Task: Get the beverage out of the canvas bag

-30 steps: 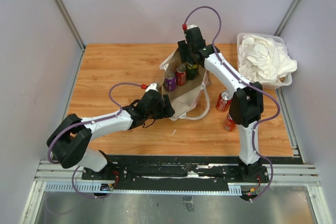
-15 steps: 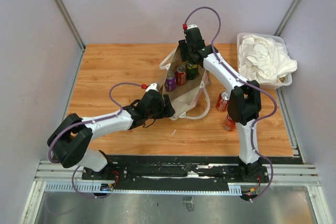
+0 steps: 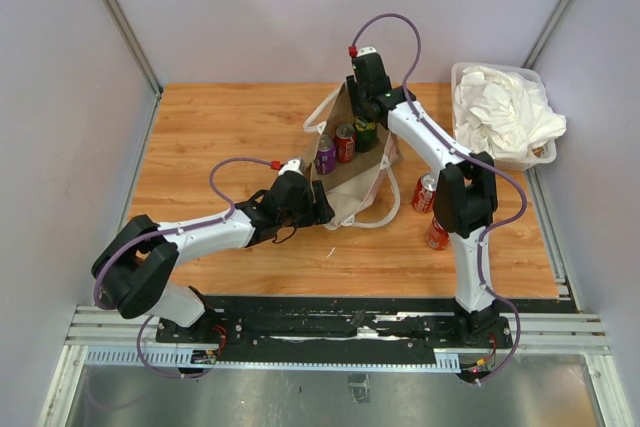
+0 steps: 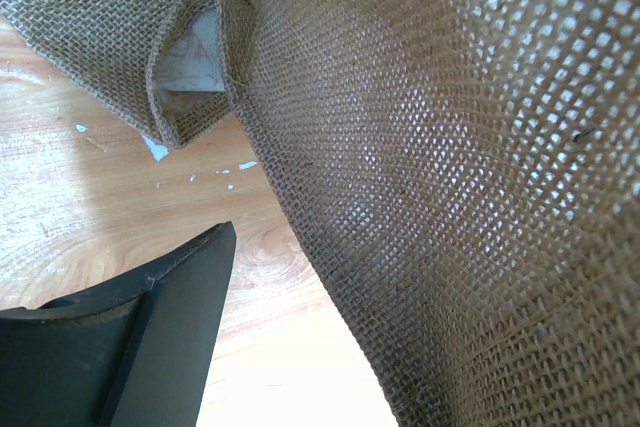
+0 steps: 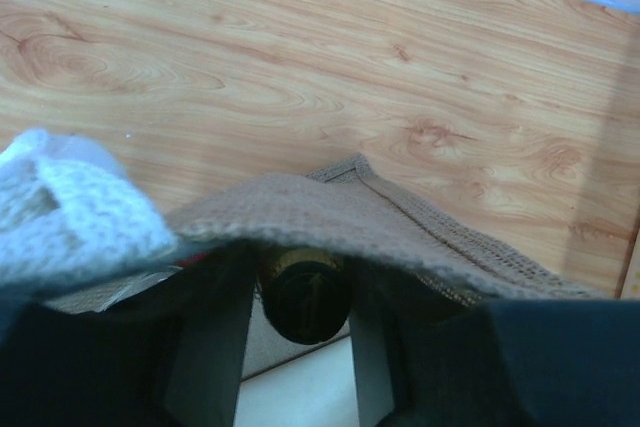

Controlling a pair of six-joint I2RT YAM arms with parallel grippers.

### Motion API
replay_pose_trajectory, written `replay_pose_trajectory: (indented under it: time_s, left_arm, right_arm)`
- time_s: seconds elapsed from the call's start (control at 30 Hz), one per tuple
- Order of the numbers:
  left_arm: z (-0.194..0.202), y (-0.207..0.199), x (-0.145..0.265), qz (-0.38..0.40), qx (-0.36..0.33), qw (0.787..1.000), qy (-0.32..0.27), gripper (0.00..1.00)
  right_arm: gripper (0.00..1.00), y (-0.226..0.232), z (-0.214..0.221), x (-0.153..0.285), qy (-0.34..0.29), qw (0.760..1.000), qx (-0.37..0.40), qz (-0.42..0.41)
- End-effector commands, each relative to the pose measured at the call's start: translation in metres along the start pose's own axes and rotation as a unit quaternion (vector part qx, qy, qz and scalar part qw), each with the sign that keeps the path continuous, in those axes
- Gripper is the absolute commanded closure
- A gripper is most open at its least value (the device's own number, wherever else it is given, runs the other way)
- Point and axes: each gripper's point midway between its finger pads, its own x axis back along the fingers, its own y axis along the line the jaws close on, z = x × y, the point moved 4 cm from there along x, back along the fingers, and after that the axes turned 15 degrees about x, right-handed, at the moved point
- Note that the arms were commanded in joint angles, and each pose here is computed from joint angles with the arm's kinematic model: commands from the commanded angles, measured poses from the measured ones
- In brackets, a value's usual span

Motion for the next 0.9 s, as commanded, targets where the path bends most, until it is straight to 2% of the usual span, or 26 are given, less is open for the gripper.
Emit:
replay_pose_trajectory:
  time_s: [0.0,0.1,0.17,0.2,0.43,0.53,0.87]
  left_arm:
    - [0.015,0.022,-0.004,-0.037,-0.014,0.999,0.024,0.23]
    - [0.015,0.022,-0.003,-0.037,-0.013,0.999,0.024,0.23]
    - [0.014,0.021,-0.003,-0.036,-0.013,0.999,0.023,0.23]
    - [0.015,0.022,-0.003,-0.036,-0.013,0.999,0.023,0.23]
    - [0.014,0.022,-0.004,-0.037,-0.013,0.999,0.021,0.23]
    - [0.012,0.019,-0.004,-0.035,-0.016,0.999,0.018,0.23]
    - [0.009,0.016,-0.004,-0.032,-0.018,0.999,0.014,0.23]
  right_arm:
    - [0.65,-0.015,0.020,-0.018,0.024,1.000,0.001,0.014]
    - [0.74,-0.014,0.024,-0.017,0.028,1.000,0.006,0.007]
    - [0.98,-0.015,0.027,-0.017,0.030,0.999,0.010,0.008]
    - [0.99,-0.015,0.026,-0.016,0.029,1.000,0.011,0.007]
    - [1.00,-0.022,0.004,-0.005,-0.004,0.999,0.036,-0.002]
    - [1.00,-0.027,-0.015,0.007,-0.036,0.998,0.048,-0.001]
    - [0.99,-0.054,-0.082,0.078,-0.152,0.985,0.077,0.008]
